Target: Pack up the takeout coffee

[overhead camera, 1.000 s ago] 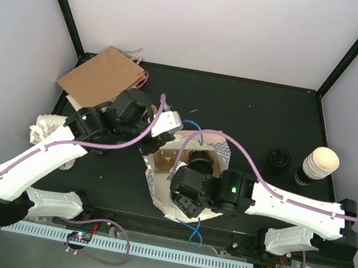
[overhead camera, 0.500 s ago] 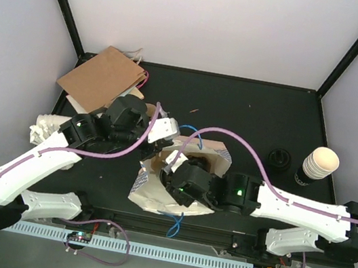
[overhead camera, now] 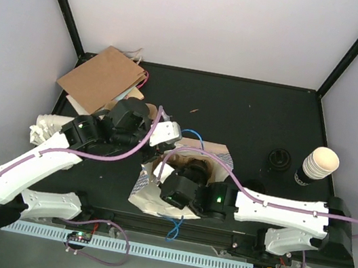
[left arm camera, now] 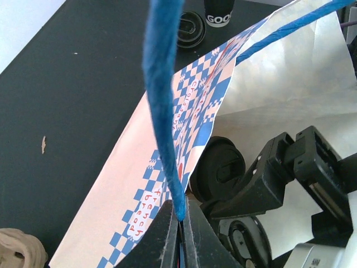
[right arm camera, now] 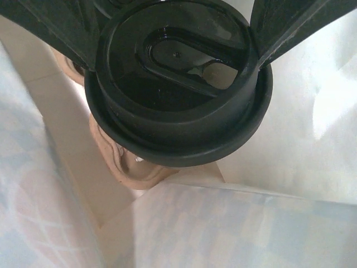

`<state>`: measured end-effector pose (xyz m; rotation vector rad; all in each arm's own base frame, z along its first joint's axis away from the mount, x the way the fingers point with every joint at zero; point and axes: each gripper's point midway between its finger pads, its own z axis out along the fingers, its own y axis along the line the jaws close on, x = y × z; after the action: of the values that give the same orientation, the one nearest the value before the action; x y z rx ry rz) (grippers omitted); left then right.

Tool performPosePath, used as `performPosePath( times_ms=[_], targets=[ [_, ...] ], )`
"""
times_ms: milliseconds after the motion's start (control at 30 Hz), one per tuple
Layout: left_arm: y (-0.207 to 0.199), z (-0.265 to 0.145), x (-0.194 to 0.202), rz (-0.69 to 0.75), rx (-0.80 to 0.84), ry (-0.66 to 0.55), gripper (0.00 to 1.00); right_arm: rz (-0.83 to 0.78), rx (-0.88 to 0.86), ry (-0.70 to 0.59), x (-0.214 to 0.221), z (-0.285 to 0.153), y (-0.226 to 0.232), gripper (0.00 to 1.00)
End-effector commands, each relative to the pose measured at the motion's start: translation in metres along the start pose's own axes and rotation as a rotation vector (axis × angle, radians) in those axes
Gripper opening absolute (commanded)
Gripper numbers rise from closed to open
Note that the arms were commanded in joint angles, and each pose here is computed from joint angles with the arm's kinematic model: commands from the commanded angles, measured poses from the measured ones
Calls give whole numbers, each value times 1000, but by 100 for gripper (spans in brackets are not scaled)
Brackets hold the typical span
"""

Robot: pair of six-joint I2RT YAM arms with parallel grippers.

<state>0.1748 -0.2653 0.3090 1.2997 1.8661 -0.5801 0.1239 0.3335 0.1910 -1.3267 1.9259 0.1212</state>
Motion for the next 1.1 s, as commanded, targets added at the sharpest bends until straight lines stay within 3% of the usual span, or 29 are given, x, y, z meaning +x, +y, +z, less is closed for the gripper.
performPosePath(
  times_ms=[0, 600, 1067],
  targets=[
    [-3, -5, -13, -24, 11, -34, 2, -50, 45, -113, -20, 1, -4, 58],
    [-10, -12, -12, -54, 22, -35, 1, -113, 278, -26, 2, 40, -20, 55],
    [-13, -14, -8, -82, 31, -27, 2, -126, 333, 10, 5, 51, -30, 54]
  ],
)
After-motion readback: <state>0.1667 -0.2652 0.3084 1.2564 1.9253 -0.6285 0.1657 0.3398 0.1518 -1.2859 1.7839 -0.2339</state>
